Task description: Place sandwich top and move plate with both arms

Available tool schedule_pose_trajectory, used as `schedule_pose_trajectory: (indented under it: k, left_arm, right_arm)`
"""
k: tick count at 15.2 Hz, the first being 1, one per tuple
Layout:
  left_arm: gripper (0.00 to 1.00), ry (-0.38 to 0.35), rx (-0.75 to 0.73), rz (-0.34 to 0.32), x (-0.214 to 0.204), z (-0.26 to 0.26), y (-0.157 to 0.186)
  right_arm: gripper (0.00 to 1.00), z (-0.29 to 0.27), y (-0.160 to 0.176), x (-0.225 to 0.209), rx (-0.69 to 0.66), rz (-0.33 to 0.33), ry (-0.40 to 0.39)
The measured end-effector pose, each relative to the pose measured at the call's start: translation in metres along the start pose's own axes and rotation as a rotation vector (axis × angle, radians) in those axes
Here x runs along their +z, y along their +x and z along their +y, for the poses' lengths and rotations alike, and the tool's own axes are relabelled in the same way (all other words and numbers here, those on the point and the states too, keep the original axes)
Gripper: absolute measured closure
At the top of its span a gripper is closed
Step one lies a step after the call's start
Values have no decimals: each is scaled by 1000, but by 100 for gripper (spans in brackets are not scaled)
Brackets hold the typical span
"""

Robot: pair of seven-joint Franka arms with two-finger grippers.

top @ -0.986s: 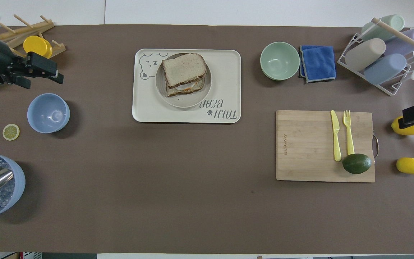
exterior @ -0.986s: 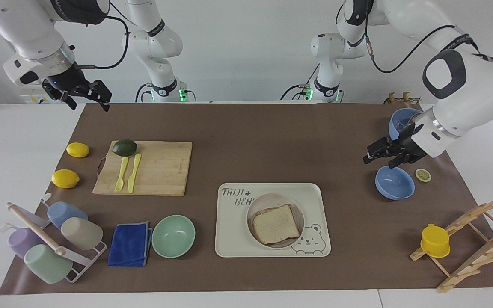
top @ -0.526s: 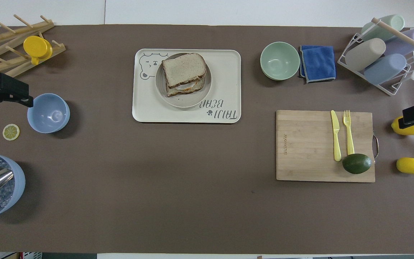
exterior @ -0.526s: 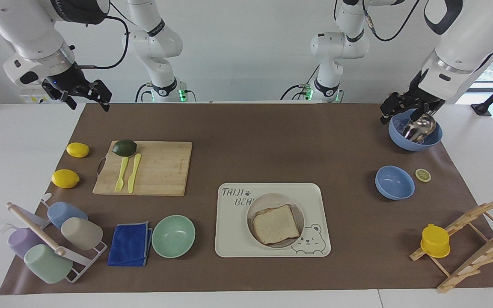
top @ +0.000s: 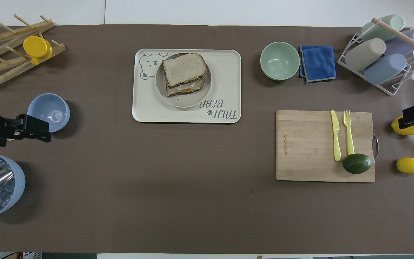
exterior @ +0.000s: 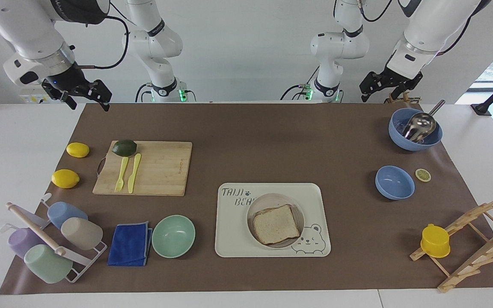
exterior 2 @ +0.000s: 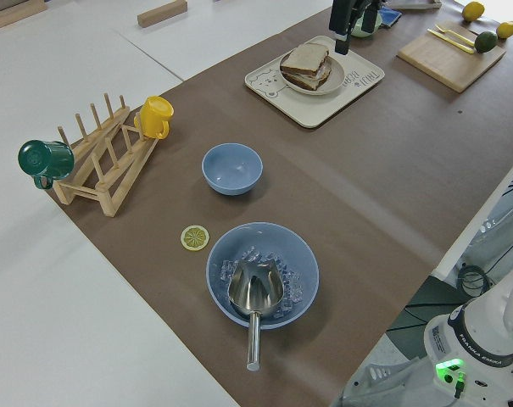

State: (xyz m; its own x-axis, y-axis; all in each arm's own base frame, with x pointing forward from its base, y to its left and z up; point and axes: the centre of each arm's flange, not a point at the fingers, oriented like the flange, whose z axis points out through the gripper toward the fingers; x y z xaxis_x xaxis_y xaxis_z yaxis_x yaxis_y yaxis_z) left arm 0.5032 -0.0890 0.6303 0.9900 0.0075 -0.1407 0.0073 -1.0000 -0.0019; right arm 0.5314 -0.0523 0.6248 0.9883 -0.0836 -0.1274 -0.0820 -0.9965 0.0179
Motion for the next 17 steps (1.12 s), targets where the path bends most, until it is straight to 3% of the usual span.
schedule_pose_trajectory:
  k: [3,8,17]
  left_arm:
    - [0,-1,1,0,5,-1,8]
    - [0,-8,5,42,-22,-2,6]
    - [0,-7,14,17,-10,-8,12]
  right_arm:
    - [0,0,0,0,0,0,0]
    - [0,0,0,0,0,0,0]
    - [0,0,0,0,0,0,0]
